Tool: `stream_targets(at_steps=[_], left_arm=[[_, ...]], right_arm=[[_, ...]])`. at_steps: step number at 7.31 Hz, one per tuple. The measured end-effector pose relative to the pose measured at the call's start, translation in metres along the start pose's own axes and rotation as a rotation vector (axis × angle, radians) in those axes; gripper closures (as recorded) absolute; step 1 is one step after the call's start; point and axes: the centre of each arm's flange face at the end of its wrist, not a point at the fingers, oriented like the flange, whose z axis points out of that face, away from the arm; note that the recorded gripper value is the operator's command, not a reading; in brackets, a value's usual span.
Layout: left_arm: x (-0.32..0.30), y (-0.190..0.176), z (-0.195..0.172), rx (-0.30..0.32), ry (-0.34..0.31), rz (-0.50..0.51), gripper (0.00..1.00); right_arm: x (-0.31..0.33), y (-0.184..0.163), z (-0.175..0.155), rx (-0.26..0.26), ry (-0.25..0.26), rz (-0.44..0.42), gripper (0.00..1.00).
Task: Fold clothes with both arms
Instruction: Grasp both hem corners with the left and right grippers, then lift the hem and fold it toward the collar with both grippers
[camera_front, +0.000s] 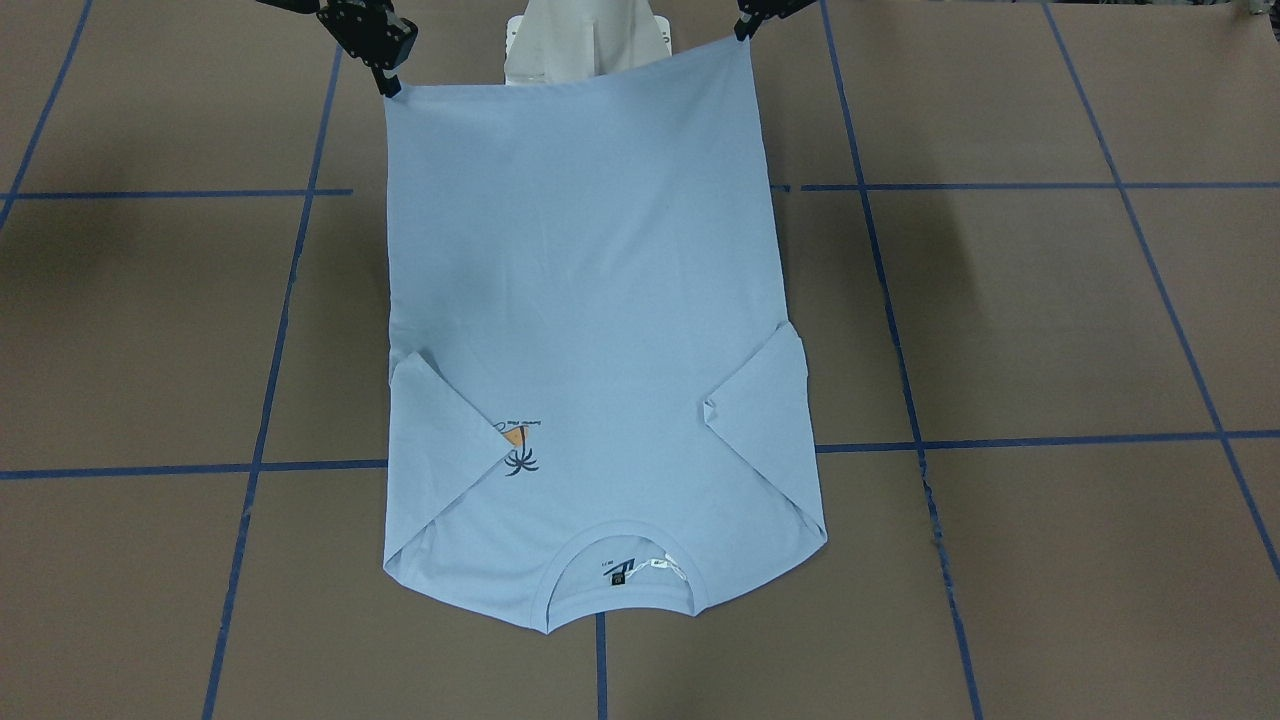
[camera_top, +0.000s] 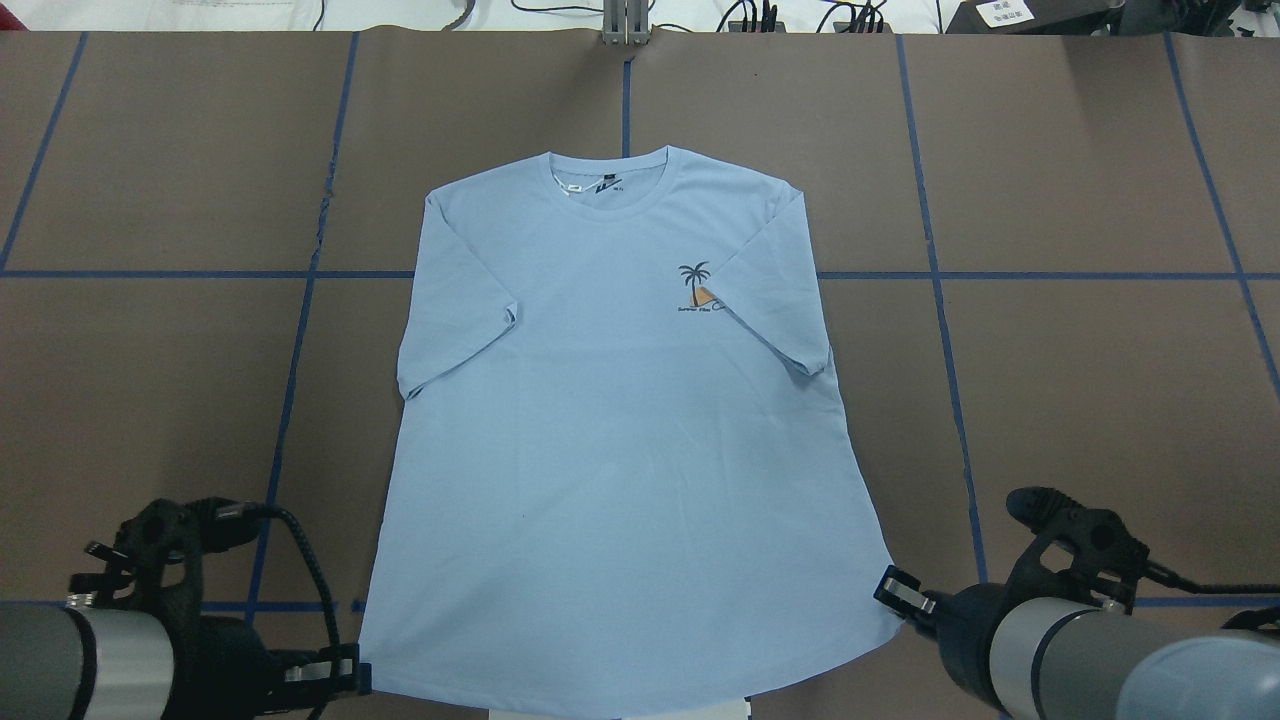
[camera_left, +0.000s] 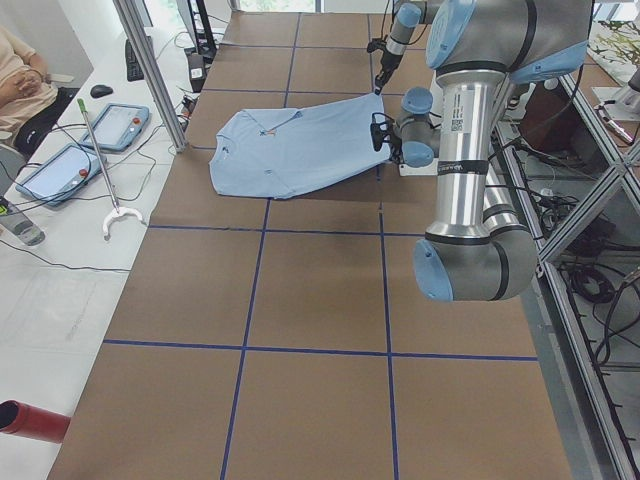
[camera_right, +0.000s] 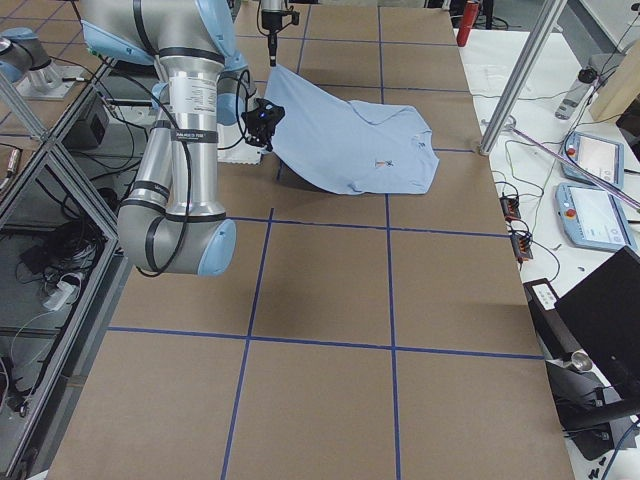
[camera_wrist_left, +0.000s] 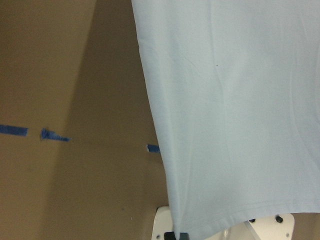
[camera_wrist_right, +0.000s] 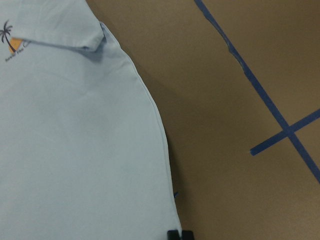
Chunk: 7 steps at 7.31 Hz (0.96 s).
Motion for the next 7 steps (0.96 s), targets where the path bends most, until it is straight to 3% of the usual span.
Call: stream_targets(at_steps=[3, 7], left_arm=[[0.017, -0.055, -0.042, 0.084, -0.002, 0.118, 1.00], [0.028, -0.208, -0.046, 0.253, -0.151, 0.241, 1.00]], right_arm=[[-0.029, -0.070, -0.028, -0.001, -0.018, -0.087, 1.00], [-0.128, -0.166, -0.004, 0.115, 0.009, -0.109, 1.00]])
